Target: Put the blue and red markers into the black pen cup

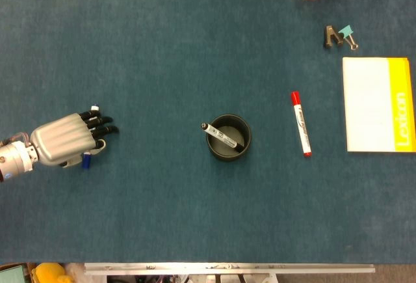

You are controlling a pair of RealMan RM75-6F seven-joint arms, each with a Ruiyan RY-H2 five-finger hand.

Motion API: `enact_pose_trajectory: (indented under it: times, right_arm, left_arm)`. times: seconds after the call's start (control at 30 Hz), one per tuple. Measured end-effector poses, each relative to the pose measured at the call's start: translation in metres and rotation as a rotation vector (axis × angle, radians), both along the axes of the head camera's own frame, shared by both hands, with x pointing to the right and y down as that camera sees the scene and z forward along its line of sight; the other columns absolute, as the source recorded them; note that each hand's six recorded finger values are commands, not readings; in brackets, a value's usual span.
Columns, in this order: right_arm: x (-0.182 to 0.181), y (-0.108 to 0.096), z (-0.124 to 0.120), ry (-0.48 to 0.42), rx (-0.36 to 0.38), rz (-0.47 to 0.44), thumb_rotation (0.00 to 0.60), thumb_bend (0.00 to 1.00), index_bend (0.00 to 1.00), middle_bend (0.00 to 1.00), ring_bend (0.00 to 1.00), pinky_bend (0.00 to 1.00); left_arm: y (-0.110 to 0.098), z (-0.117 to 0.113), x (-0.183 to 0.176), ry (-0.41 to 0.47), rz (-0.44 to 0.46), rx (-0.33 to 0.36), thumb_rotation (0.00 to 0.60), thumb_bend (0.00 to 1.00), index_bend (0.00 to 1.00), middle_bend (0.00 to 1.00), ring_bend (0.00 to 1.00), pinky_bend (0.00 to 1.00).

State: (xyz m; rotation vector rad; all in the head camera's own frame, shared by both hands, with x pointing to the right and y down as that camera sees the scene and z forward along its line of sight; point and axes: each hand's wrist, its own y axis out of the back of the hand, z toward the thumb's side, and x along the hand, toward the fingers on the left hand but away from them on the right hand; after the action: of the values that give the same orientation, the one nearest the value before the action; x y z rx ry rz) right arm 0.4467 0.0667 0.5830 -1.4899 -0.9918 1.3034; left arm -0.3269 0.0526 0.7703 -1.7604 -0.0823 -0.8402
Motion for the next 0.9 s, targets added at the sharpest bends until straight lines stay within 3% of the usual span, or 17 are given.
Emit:
enact_pose_trajectory:
  times: [0.43,0.6,0.9]
  right_arm:
    - [0.0039,0.0013,-0.0017,-0.003,0.003,0.008,0.600,0.14,0.46,0.37,0.29,0.26]
    - [0.0051,0.0015,-0.0024,-0.004,0.005,0.011,0.600,0.14,0.46,0.37,0.29,0.26]
    - [0.0059,0.0021,-0.0014,-0.004,0.001,0.014,0.600,0.14,0.46,0.37,0.29,0.26]
  left_arm:
    - [-0.0007,-0.0006,0.0051,0.004,-0.021,0.017,0.600,0.26,0.45,0.15,0.09,0.16]
    - [0.0014,0.0014,0.0047,-0.003,-0.023,0.019,0.600,0.26,0.48,0.12,0.00,0.07]
    - [0.0009,0.0011,0.0043,-0.002,-0.030,0.033,0.600,0.26,0.50,0.07,0.00,0.01]
